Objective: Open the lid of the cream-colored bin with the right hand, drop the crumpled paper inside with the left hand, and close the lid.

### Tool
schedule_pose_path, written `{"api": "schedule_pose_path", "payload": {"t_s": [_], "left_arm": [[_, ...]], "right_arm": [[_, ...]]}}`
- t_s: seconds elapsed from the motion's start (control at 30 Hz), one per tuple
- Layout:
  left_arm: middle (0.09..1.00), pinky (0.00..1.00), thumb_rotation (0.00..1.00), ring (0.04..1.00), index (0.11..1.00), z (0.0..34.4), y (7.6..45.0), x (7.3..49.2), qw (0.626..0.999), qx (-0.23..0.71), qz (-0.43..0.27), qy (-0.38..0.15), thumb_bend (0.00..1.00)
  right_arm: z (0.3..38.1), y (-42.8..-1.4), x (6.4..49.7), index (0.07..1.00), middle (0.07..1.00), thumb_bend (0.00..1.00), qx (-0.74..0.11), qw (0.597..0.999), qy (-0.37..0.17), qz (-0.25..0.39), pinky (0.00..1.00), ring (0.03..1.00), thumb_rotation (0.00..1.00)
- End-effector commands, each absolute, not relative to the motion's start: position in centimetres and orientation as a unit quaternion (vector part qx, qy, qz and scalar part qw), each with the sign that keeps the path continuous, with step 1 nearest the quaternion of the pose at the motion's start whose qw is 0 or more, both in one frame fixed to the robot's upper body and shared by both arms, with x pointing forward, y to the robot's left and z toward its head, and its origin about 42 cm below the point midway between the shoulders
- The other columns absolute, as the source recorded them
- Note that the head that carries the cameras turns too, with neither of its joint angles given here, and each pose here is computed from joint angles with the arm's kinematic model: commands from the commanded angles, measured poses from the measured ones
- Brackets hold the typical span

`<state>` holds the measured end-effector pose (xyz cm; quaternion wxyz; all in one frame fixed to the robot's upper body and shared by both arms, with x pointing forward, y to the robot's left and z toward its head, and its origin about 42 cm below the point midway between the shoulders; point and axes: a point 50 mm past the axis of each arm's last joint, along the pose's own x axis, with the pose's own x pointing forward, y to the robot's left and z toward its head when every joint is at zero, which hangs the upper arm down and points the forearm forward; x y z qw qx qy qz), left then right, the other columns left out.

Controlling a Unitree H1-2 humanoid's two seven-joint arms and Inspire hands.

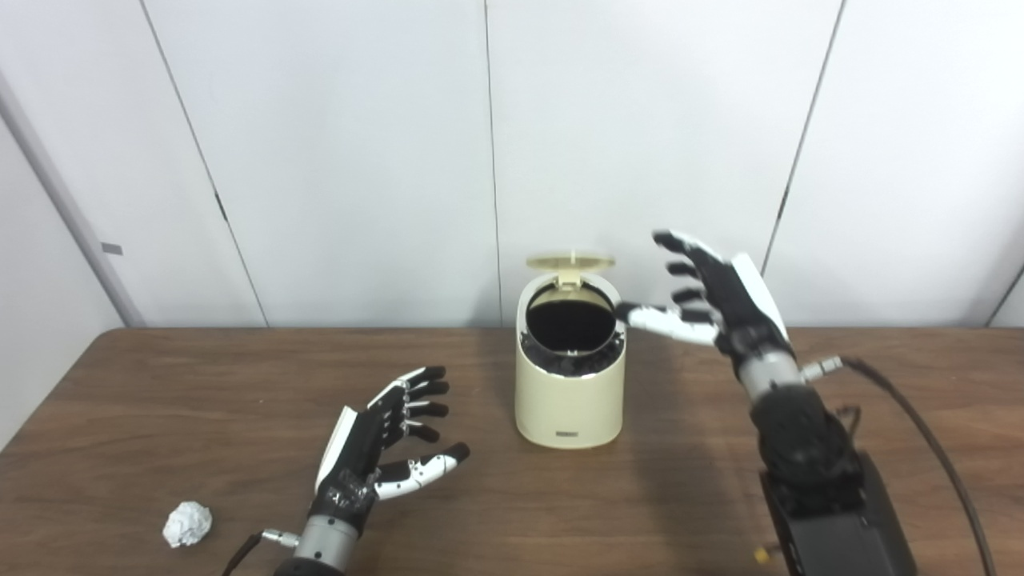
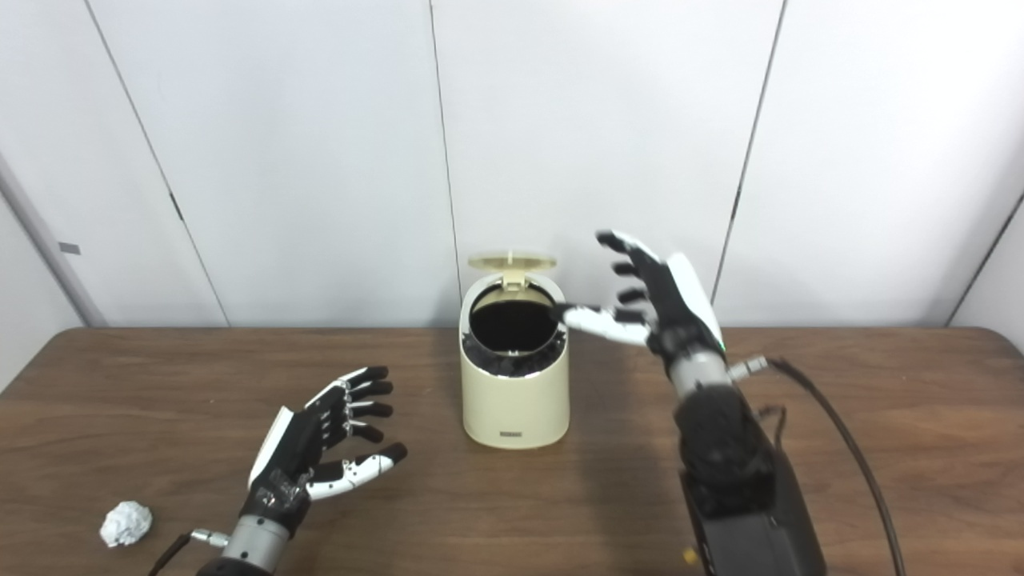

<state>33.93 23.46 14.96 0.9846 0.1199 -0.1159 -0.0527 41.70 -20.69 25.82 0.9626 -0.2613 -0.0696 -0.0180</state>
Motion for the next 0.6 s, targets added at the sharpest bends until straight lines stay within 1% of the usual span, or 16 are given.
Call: {"api": "schedule_pose_path", "payload": {"t_s": [0.0,0.03,0.1,0.13,0.17,0.23,0.33,0.4,0.47,0.57], "left_arm": [[0.797,0.59,0.00,0.717,0.826,16.9,23.2,34.5,0.979,0.117,-0.056,-0.157,0.63],[0.797,0.59,0.00,0.716,0.826,16.9,23.2,34.5,0.979,0.118,-0.054,-0.157,0.63],[0.798,0.59,0.00,0.714,0.826,17.1,23.2,34.5,0.979,0.120,-0.052,-0.159,0.63],[0.798,0.59,0.00,0.714,0.826,17.2,23.3,34.5,0.978,0.120,-0.053,-0.161,0.63],[0.800,0.60,0.00,0.715,0.827,17.2,23.3,34.5,0.978,0.119,-0.053,-0.163,0.63],[0.800,0.60,0.00,0.717,0.827,17.3,23.4,34.5,0.978,0.118,-0.053,-0.164,0.63],[0.799,0.62,0.00,0.716,0.828,17.4,23.4,34.4,0.977,0.121,-0.051,-0.166,0.63],[0.800,0.62,0.00,0.717,0.829,17.4,23.4,34.4,0.978,0.118,-0.051,-0.167,0.63],[0.800,0.61,0.00,0.718,0.827,17.4,23.3,34.3,0.978,0.115,-0.050,-0.167,0.63],[0.800,0.61,0.00,0.717,0.825,17.4,23.1,34.0,0.977,0.119,-0.050,-0.168,0.63]], "right_arm": [[27.9,-21.1,41.3,0.840,0.975,0.66,-0.251,0.959,-0.133,-0.022,0.70,0.877,0.40],[27.2,-21.6,41.0,0.841,0.981,0.66,-0.246,0.960,-0.133,-0.020,0.69,0.873,0.40],[26.0,-22.3,40.3,0.853,0.895,0.71,-0.245,0.960,-0.135,-0.016,0.67,0.822,0.42],[25.2,-22.7,39.8,0.855,0.881,0.72,-0.248,0.959,-0.134,-0.013,0.67,0.814,0.43],[24.4,-23.0,39.4,0.862,0.870,0.74,-0.252,0.958,-0.134,-0.010,0.69,0.816,0.45],[23.5,-23.4,38.8,0.871,0.858,0.78,-0.257,0.957,-0.136,-0.004,0.70,0.811,0.47],[22.3,-23.8,38.0,0.890,0.871,0.82,-0.261,0.955,-0.137,0.007,0.68,0.814,0.48],[21.7,-24.0,37.6,0.896,0.884,0.84,-0.260,0.955,-0.140,0.016,0.70,0.828,0.49],[21.2,-24.3,37.2,0.897,0.891,0.88,-0.259,0.955,-0.142,0.024,0.70,0.838,0.46],[20.6,-24.9,36.7,0.913,0.910,0.88,-0.260,0.955,-0.139,0.040,0.74,0.866,0.42]]}}
